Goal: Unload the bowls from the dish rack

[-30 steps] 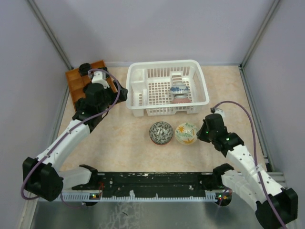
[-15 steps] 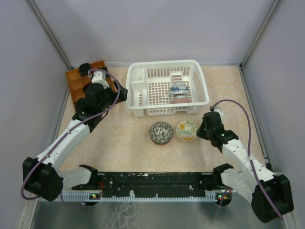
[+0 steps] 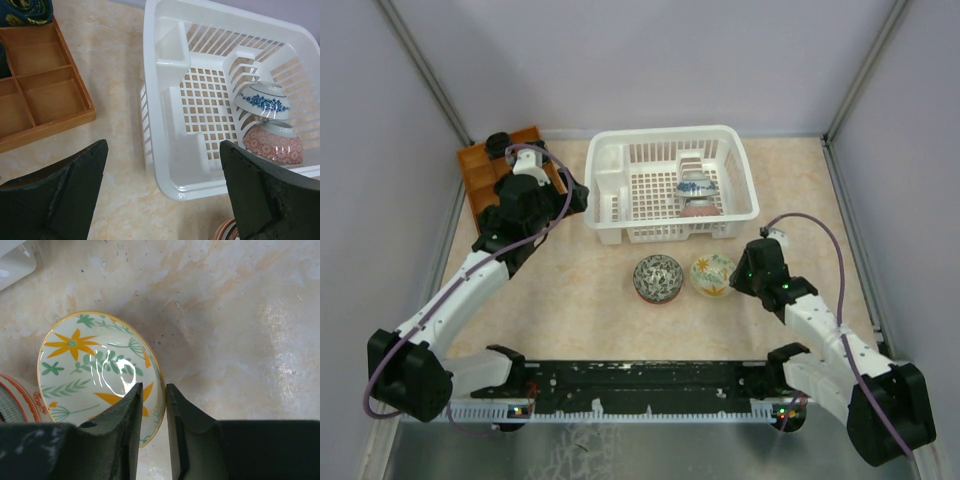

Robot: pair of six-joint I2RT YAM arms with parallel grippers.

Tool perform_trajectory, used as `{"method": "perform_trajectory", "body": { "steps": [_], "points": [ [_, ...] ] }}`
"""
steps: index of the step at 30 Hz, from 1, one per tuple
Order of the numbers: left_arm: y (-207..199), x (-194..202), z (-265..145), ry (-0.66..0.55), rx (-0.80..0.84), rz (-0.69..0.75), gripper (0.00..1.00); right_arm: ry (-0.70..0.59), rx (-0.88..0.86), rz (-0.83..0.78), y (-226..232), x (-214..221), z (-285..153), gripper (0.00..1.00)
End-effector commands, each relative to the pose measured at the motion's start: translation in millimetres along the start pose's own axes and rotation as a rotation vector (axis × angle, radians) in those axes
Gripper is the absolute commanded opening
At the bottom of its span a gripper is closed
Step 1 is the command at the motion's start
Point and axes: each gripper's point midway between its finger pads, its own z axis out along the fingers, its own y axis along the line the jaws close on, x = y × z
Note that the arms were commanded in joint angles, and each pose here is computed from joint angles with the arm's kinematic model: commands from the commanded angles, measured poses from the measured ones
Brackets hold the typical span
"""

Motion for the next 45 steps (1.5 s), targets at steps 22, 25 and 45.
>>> {"method": "perform_trajectory", "body": {
  "steps": [22, 25, 45],
  "points": [
    [-4, -7, 3, -0.017, 0.005, 0.007, 0.98, -0.288, -0.041, -0.241, 48, -138, -104, 0.77],
    [-5, -7, 5, -0.016, 0.002, 0.008, 0.99, -0.262, -0.065, -0.313, 72, -159, -95, 0.84],
    [-6, 8, 18, 0.009, 0.021, 0.004, 0.99, -0.117, 0.167, -0.990, 209, -219, 69, 0.99]
  ]
}}
